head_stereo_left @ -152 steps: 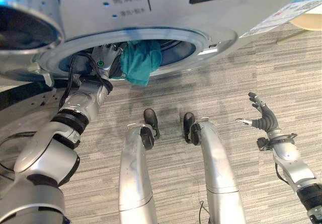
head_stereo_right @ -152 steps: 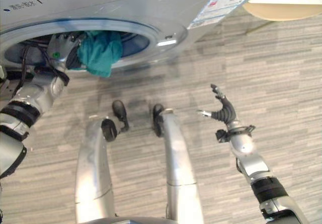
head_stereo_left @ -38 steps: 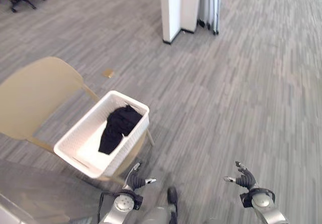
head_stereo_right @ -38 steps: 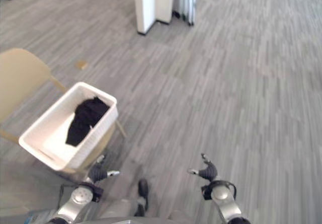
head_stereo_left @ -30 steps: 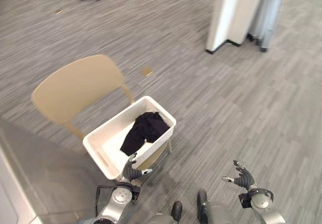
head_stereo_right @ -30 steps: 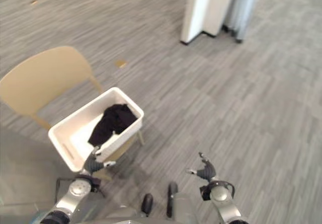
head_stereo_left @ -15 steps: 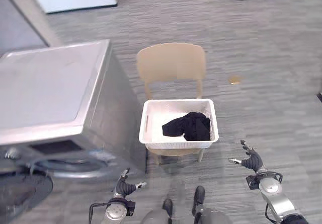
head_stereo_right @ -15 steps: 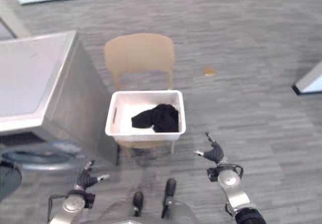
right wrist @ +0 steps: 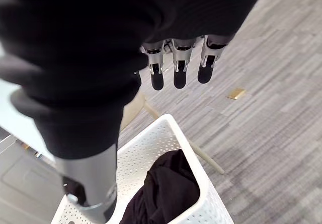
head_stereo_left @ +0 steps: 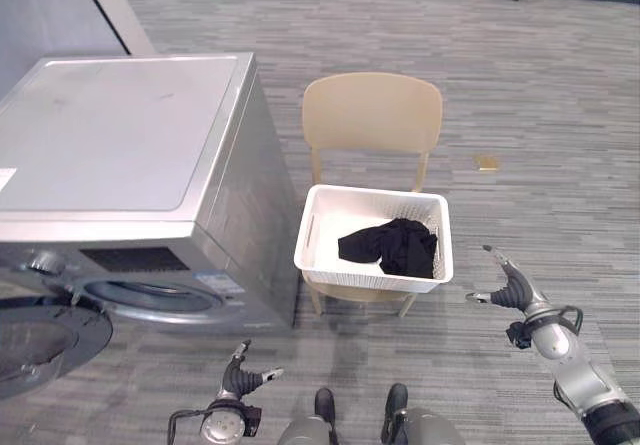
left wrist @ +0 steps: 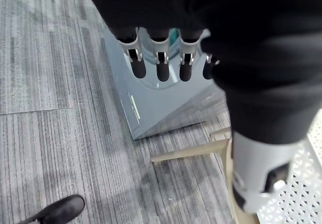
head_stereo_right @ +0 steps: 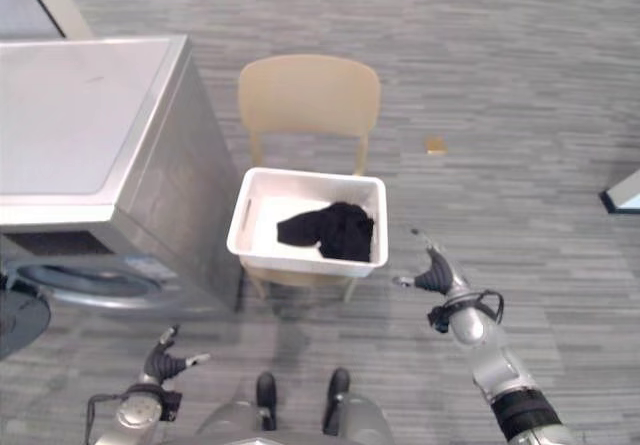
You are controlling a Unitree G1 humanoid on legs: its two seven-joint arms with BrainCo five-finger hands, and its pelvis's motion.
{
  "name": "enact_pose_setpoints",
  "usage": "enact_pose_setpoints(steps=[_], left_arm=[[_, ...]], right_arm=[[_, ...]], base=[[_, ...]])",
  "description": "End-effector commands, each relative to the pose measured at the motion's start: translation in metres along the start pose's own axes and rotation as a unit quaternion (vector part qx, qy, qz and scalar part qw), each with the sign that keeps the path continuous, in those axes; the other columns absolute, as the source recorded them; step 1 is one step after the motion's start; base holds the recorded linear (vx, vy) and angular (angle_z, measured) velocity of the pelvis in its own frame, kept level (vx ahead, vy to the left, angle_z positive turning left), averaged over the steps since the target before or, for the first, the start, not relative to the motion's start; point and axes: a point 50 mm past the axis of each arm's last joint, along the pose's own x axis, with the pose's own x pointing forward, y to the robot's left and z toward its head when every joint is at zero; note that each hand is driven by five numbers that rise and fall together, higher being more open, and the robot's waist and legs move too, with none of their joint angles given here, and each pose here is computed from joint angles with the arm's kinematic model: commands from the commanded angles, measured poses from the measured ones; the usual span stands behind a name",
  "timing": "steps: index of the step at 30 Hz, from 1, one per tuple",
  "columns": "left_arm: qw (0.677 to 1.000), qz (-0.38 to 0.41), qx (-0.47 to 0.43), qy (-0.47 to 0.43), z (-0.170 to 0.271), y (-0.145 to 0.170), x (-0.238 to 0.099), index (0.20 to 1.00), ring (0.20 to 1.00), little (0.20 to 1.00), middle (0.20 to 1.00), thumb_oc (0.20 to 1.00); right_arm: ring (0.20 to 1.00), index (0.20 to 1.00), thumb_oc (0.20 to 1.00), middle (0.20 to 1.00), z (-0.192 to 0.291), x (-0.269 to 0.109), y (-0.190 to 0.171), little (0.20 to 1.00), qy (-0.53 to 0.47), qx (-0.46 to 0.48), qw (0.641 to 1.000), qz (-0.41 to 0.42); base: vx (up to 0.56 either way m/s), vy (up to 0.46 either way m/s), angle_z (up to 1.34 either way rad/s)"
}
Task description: Grab the laundry basket,head to the washer,open it,put in the laundry and shut it.
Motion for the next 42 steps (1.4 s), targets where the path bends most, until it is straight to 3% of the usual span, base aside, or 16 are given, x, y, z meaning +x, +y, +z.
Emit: enact_pose_setpoints(steps=[1,19,26,28,29,31,32,33,34,42], left_arm=[[0.998,0.037,0.032,-0.049,0.020,0.029,0.007,1.000,1.000,1.000,1.000,1.000],[0.997,0.030,0.056,-0.047,0.019,0.026,0.013,1.000,1.000,1.000,1.000,1.000],[0.994,0.039,0.031,-0.099,0.051,0.022,0.024,1.000,1.000,1.000,1.000,1.000],[0.994,0.040,0.030,-0.099,0.051,0.022,0.024,1.000,1.000,1.000,1.000,1.000],[0.991,0.044,0.005,-0.130,0.072,0.021,0.029,1.000,1.000,1.000,1.000,1.000],[0.987,0.039,-0.010,-0.156,0.089,0.017,0.031,1.000,1.000,1.000,1.000,1.000],[0.985,0.035,-0.014,-0.168,0.096,0.015,0.032,1.000,1.000,1.000,1.000,1.000],[0.985,0.035,-0.014,-0.168,0.096,0.015,0.032,1.000,1.000,1.000,1.000,1.000],[0.982,0.027,-0.015,-0.187,0.105,0.012,0.031,1.000,1.000,1.000,1.000,1.000],[0.982,0.020,-0.020,-0.186,0.104,0.004,0.028,1.000,1.000,1.000,1.000,1.000]], right_arm=[[1.000,1.000,1.000,1.000,0.021,0.013,-0.004,1.000,-0.058,-0.050,0.997,-0.003],[1.000,1.000,1.000,1.000,0.035,0.073,-0.016,1.000,-0.053,-0.254,0.965,0.029],[1.000,1.000,1.000,1.000,0.025,0.102,-0.074,1.000,0.045,-0.334,0.941,-0.033],[1.000,1.000,1.000,1.000,0.025,0.102,-0.074,1.000,0.045,-0.335,0.941,-0.033],[1.000,1.000,1.000,1.000,0.018,0.104,-0.100,1.000,0.092,-0.360,0.927,-0.057],[1.000,1.000,1.000,1.000,0.016,0.104,-0.108,1.000,0.111,-0.355,0.925,-0.070],[0.853,0.853,0.853,0.853,0.014,0.103,-0.112,0.853,0.121,-0.350,0.926,-0.077],[0.598,0.598,0.598,0.598,0.014,0.103,-0.112,0.598,0.121,-0.350,0.926,-0.077],[0.200,0.200,0.200,0.200,0.017,0.104,-0.117,0.200,0.119,-0.331,0.931,-0.092],[0.200,0.200,0.200,0.200,0.055,0.110,-0.108,0.200,0.015,-0.242,0.960,-0.141]], base=[[0.16,0.069,-0.14],[0.02,-0.065,0.35],[-0.08,-0.017,0.25],[-0.05,-0.007,0.22],[-0.10,-0.014,0.09],[-0.09,-0.011,0.22],[-0.04,-0.008,0.29],[-0.04,-0.002,0.26],[-0.02,0.002,0.21],[0.00,0.000,0.02]])
